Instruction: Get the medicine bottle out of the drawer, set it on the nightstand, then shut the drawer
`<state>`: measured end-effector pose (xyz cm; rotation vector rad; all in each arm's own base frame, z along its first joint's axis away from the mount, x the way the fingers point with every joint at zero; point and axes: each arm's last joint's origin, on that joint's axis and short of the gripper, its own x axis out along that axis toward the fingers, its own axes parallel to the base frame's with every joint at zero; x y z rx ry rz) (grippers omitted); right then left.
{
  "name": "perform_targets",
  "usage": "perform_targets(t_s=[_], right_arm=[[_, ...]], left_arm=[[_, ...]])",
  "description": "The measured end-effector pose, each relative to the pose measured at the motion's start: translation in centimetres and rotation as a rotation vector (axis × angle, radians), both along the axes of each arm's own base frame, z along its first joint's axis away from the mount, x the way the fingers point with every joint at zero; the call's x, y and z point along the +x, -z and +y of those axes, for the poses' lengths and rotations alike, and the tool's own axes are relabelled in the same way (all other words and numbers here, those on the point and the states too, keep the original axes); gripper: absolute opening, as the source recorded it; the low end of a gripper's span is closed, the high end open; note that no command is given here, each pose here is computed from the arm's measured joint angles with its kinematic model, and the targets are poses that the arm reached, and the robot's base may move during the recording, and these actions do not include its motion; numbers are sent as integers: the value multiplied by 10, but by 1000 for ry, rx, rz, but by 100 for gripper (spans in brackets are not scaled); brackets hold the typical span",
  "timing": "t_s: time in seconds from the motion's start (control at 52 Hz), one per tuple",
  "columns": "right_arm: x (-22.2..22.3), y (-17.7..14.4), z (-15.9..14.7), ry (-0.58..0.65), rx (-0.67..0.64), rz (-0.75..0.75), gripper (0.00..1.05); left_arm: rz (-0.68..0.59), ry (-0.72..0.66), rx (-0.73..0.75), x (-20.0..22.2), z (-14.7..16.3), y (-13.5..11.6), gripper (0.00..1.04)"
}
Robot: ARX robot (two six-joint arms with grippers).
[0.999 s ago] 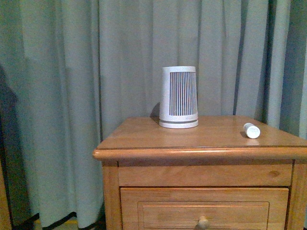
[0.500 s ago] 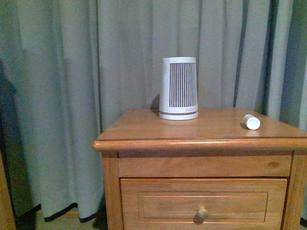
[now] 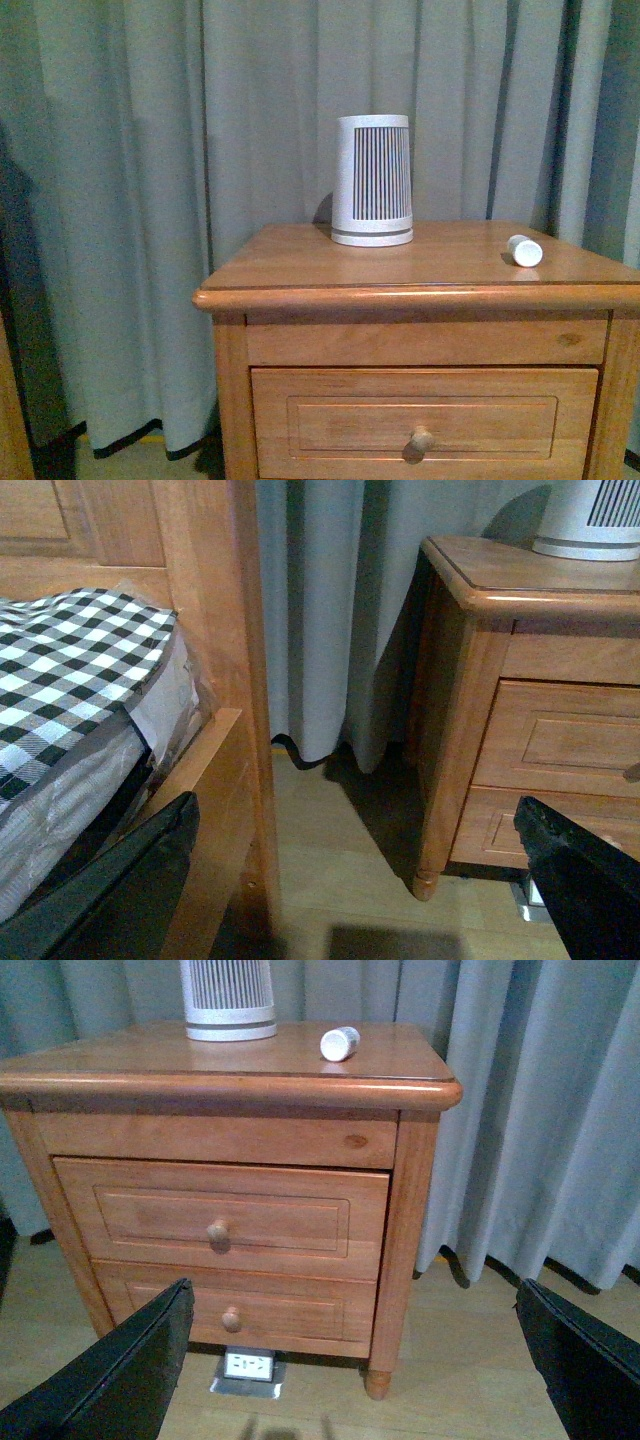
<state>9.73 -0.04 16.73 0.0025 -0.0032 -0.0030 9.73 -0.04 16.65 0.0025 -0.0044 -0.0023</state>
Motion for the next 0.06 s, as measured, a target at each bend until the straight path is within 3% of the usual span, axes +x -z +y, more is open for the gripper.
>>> perform_targets(t_s=[0.058], right_arm=[[0,0,0,0,0,0,98]], left_arm=[[0,0,0,0,0,0,98]])
